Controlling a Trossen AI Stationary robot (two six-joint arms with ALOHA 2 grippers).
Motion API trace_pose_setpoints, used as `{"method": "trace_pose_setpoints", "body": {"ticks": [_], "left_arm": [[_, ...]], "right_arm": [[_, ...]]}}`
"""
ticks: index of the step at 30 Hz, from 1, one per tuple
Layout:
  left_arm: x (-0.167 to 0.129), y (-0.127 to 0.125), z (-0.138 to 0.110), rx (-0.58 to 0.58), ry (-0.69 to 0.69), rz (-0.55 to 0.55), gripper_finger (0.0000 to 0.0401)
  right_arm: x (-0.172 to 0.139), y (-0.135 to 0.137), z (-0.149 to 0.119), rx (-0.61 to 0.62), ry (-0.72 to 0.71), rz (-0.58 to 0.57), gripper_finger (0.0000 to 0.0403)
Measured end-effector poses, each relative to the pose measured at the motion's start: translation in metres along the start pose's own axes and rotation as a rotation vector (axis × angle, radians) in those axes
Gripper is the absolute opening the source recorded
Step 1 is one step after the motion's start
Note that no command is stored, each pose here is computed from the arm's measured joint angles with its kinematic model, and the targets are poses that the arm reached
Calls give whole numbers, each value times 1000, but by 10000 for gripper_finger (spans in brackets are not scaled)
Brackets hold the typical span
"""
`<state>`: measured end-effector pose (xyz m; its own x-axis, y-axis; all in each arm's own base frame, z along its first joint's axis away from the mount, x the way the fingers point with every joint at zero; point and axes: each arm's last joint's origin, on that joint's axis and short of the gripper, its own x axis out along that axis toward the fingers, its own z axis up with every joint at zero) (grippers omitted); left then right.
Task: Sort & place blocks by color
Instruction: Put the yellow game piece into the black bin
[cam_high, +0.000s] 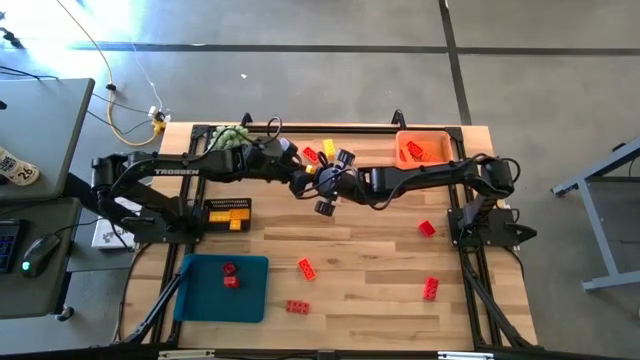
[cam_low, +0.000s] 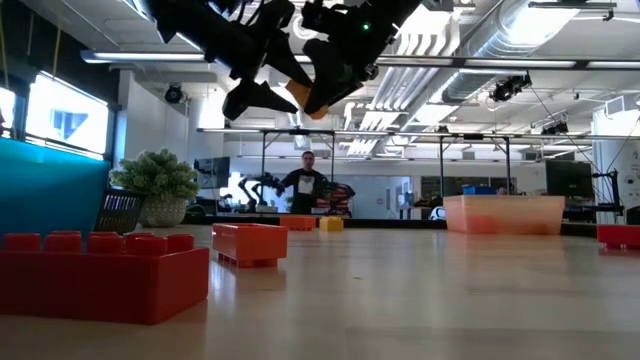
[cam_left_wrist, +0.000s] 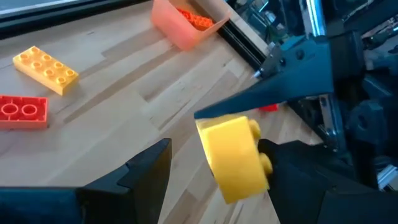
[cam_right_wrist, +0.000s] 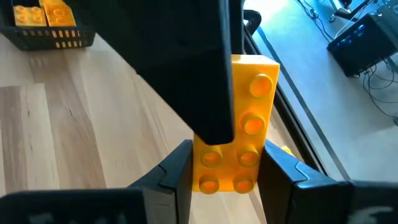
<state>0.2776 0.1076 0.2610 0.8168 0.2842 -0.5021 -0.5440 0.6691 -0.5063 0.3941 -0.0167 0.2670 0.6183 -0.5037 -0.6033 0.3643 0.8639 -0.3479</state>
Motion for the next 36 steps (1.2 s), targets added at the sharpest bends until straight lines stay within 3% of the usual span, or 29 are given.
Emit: {"method": "trace_pose_setpoints", "body": {"ticks": [10, 22, 31, 36], "left_arm": [[0, 0, 1, 9, -15, 12, 213], [0, -1, 2, 104, -24, 4, 76], [0, -1, 0, 186, -11, 9, 68], [0, 2, -3, 210, 26, 40, 68]], "right_arm": [[0, 0, 0, 0, -1, -1, 113], [0, 0, 0, -1, 2, -2, 113], [0, 0, -2, -8, 15, 23, 188], [0, 1, -6, -17, 56, 28, 201]]}}
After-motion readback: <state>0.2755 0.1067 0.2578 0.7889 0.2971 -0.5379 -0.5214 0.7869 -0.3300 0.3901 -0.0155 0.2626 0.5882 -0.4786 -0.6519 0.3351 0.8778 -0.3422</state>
